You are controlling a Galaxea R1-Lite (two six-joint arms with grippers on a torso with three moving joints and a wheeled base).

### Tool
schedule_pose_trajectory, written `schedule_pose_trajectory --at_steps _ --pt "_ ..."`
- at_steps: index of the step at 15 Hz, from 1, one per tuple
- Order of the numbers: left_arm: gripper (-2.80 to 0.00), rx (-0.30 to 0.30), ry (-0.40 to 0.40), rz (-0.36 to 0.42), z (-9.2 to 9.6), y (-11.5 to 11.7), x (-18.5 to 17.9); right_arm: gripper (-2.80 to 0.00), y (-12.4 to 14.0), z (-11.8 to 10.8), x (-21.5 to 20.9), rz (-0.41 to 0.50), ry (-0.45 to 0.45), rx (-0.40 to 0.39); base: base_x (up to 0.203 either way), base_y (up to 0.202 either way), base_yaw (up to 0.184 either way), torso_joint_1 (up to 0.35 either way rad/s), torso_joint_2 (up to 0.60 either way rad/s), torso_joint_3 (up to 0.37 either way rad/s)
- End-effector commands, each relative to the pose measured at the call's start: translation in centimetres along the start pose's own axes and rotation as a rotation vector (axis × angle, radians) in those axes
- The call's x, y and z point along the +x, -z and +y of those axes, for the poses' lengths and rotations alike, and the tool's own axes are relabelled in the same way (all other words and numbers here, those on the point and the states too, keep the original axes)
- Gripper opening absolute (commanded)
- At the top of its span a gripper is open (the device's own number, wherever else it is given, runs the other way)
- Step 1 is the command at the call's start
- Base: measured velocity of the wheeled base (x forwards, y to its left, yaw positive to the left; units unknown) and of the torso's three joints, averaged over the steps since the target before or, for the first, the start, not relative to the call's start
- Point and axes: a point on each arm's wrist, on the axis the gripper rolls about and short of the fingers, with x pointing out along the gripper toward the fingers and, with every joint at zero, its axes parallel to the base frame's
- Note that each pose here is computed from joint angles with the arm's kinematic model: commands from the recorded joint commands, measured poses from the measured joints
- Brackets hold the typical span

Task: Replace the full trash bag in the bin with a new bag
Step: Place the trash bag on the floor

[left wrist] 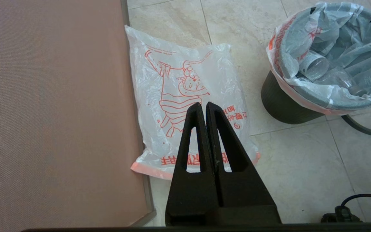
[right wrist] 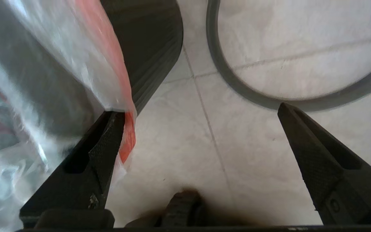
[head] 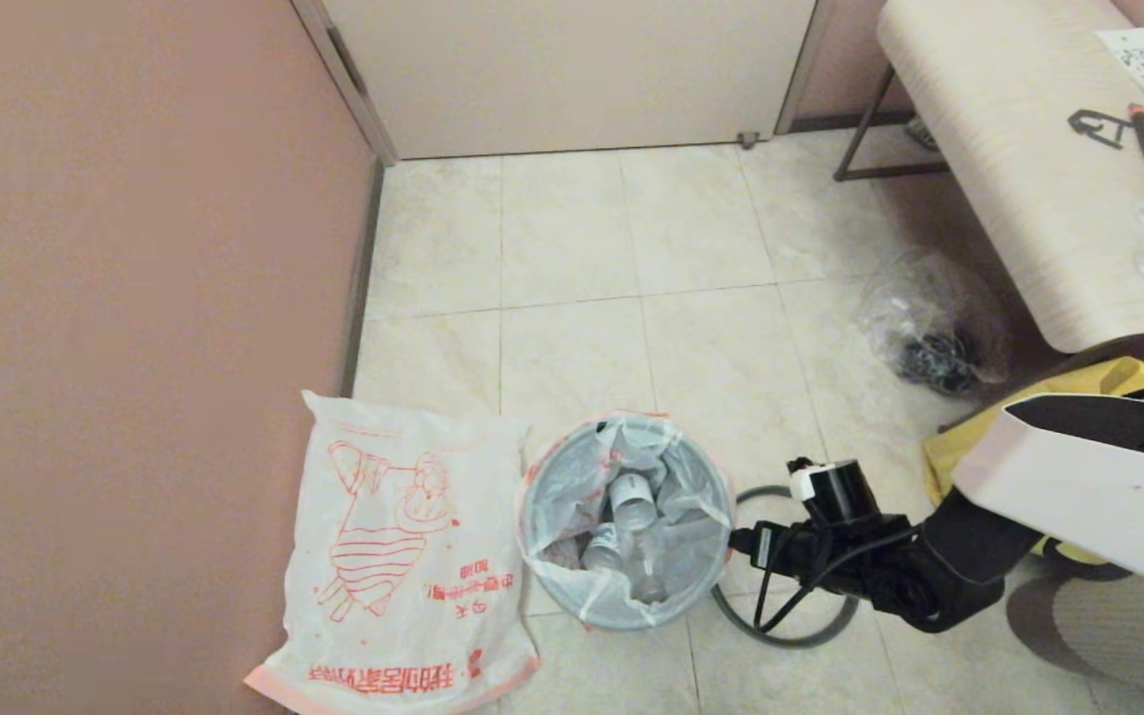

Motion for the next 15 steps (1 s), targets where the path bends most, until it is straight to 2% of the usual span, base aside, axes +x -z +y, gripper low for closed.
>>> schedule_pose_trajectory --at_steps 1,5,15 --pt "-2.80 0.000 0.000 0.001 0.0 0.0 0.0 0.00 0.0 -0.4 0.7 -0.004 0.014 -0.006 0.000 0.000 0.000 0.000 0.00 0.000" --pt "-2.80 0.000 0.000 0.001 0.0 0.0 0.0 0.00 0.2 -1.2 1.9 -0.032 0.108 -0.065 0.000 0.000 0.000 0.000 0.00 0.000" --pt "-2.80 0.000 0.000 0.001 0.0 0.0 0.0 0.00 -1.2 -0.3 1.5 -0.024 0.133 -0.128 0.000 0.000 0.000 0.000 0.00 0.000"
